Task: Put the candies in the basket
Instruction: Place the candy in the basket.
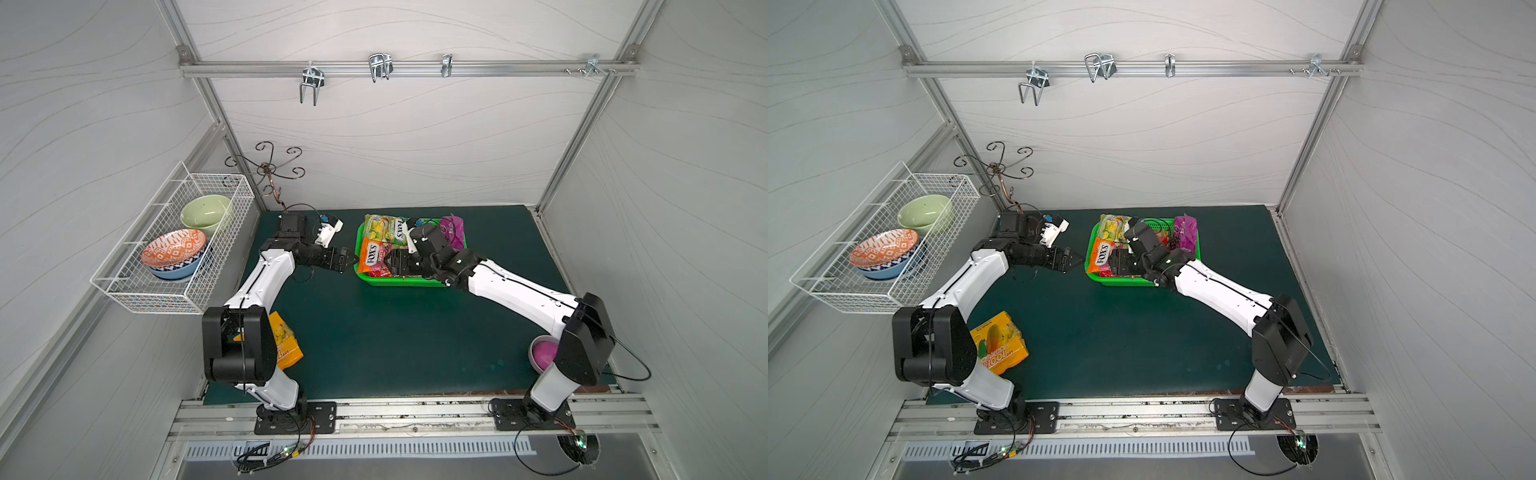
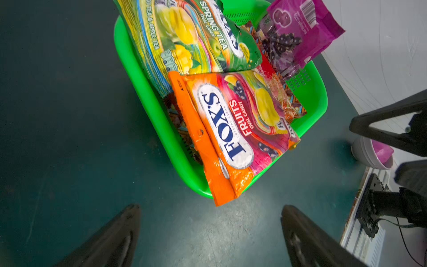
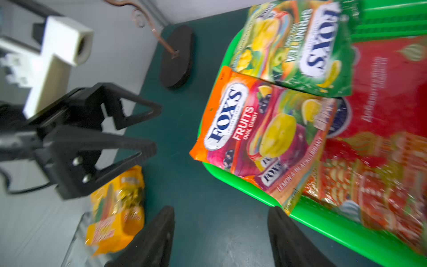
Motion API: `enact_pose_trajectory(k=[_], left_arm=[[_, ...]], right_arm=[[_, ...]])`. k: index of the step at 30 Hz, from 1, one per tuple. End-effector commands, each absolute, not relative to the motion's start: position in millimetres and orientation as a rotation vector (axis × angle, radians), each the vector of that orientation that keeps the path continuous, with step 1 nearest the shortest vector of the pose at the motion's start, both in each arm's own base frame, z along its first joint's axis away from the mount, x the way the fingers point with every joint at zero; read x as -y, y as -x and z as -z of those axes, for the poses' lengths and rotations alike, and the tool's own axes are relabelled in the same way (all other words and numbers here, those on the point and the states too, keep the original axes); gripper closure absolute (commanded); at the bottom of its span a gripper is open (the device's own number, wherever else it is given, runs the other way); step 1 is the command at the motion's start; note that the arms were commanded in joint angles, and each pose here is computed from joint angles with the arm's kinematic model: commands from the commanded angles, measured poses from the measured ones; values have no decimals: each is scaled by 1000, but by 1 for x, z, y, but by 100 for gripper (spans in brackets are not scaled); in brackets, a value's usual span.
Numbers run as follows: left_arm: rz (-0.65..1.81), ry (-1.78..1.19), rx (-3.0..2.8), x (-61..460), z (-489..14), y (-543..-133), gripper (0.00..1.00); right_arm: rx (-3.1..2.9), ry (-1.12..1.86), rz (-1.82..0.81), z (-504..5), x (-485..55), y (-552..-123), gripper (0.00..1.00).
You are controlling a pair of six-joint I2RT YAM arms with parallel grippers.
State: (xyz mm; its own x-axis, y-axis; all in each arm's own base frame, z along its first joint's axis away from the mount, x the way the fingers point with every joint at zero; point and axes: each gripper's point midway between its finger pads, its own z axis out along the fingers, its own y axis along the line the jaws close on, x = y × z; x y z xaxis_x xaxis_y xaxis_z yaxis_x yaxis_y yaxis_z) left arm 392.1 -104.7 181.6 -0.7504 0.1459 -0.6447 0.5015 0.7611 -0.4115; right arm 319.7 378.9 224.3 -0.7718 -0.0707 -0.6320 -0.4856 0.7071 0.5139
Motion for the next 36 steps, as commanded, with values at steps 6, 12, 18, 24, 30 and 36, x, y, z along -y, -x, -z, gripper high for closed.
enact_pose_trajectory(k=[6,12,18,24,30,36], left_arm=[[704,-459,-2417,111,-155,-428,2],[754,-494,-2436,122,-139,-429,1],[698,-500,-2474,116,-119,-431,1],[661,-528,-2510,112,-103,-424,1],[670,-547,-2519,112,-101,-423,1],[693,-610,-2517,110,-130,-413,1]], right_arm=[[-2244,914,-1683,-225,-402,-285,68],[-2291,816,-1653,-200,-407,-321,74],[-2458,644,-1468,-140,-394,-350,76],[-2563,570,-1349,-109,-374,-344,74],[-2482,594,-1353,-138,-369,-338,71],[-2371,667,-1244,-195,-359,-337,69]])
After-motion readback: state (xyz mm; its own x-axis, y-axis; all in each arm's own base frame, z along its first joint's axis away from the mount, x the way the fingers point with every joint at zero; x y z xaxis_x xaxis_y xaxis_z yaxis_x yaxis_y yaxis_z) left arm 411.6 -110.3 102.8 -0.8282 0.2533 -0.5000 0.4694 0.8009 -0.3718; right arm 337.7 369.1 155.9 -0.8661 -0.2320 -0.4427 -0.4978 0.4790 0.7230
